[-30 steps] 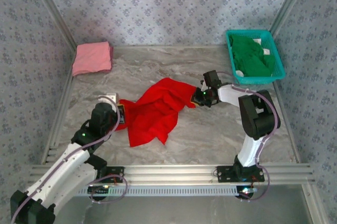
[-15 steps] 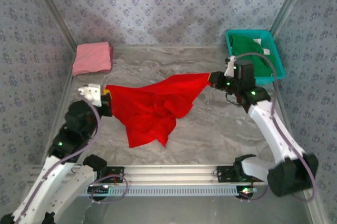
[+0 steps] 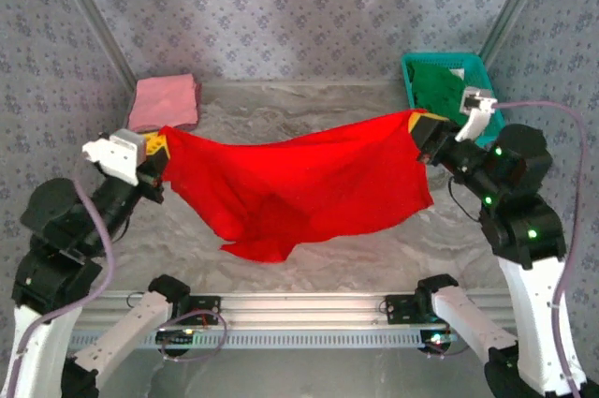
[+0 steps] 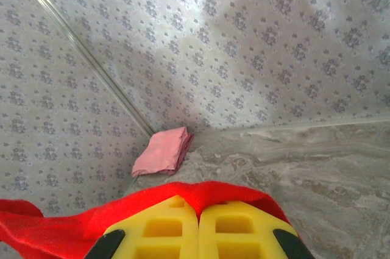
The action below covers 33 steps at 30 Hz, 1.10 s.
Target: Fold and stack the t-shirts
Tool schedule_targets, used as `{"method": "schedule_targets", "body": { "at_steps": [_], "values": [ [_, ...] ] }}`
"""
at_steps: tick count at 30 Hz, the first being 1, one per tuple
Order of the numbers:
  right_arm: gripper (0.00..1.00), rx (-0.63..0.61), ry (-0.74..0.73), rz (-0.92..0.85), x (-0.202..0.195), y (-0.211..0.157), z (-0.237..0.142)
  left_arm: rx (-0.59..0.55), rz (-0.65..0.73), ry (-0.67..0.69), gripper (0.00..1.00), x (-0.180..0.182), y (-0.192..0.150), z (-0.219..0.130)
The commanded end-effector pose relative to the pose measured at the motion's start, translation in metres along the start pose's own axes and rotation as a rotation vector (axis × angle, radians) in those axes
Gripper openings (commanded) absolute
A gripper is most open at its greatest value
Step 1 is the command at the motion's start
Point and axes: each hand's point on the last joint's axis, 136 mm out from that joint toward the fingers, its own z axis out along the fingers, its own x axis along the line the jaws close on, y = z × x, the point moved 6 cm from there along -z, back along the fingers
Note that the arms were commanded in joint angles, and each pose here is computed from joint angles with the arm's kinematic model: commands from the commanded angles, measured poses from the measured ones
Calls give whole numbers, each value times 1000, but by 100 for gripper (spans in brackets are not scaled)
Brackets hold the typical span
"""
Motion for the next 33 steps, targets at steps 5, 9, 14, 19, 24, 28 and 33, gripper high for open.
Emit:
{"method": "schedule_targets", "body": {
  "at_steps": [5,9,14,19,24,28,33],
  "values": [
    [0,-66,-81,-3,4,21,-21,28,23,-19,0,5,44,-10],
    [0,-40,-195,-2,-19,19,14,153,119,27,0,10,43,50],
    [0,20,-320,29,-64,6,95,290,109,-25,0,22,5,155],
    [0,84,-429,94,-137,-28,194,414,42,-75,0,65,-85,265],
    [11,169,-519,163,-210,-61,284,513,130,-61,48,93,-145,366],
    [48,198,-482,219,-223,-39,311,516,46,-31,94,108,-122,395],
    [72,162,-415,151,-181,-8,270,356,-62,-76,98,90,-51,360]
  ]
}}
